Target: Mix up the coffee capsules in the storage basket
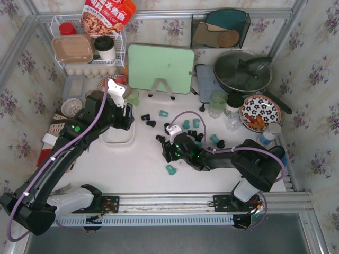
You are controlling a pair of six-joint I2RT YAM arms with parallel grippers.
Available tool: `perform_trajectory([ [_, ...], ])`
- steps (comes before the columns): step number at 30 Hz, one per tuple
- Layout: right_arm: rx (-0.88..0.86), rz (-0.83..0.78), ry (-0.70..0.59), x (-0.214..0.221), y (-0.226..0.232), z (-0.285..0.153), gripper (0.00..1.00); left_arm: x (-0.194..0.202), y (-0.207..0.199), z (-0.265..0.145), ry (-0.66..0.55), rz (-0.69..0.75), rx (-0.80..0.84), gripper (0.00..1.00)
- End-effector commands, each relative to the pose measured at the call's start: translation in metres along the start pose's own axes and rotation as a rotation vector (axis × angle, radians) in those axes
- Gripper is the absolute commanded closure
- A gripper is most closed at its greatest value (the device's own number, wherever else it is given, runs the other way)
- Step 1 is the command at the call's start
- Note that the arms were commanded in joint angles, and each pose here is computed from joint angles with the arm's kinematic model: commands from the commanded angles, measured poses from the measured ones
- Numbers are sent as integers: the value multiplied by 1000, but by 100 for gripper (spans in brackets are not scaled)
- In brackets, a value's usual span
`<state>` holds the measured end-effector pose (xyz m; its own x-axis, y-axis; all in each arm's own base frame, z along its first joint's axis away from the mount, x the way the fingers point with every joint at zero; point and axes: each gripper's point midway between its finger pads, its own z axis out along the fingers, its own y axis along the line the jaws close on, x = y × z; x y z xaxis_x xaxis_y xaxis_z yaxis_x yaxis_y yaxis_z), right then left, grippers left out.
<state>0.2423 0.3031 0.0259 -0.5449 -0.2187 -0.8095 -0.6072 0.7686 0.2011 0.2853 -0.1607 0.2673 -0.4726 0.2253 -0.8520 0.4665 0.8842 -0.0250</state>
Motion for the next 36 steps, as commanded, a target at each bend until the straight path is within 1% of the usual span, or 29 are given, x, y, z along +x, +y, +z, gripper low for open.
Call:
perform_trajectory([
  [1, 36, -47, -2, -2, -5, -2, 33, -5, -3, 1, -18, -17, 12, 33],
  [6, 43, -68, 16, 6, -7, -9, 31, -5, -3, 2, -16, -22, 13, 33],
  [11, -19, -91, 13, 5, 4, -6, 32, -4, -5, 3, -10, -28, 22, 33],
  [14, -37, -101, 24, 9, 8, -5, 34, -2, -5, 4, -4, -30, 25, 32],
  [19, -36, -118, -3, 2, 9, -9, 41, -3, -9, 4, -6, -40, 42, 32],
  [23, -40, -144, -78, -18, 11, -16, 44, 0, -15, 7, 10, -54, 72, 32],
  [29, -50, -203, -340, -81, 17, -48, 50, 3, -28, 14, 41, -78, 143, 32],
  [33, -44, -250, -409, -101, 19, -61, 51, 4, -30, 15, 53, -82, 150, 32],
  [36, -41, -290, -505, -117, 19, -74, 51, 6, -35, 17, 58, -87, 177, 34],
])
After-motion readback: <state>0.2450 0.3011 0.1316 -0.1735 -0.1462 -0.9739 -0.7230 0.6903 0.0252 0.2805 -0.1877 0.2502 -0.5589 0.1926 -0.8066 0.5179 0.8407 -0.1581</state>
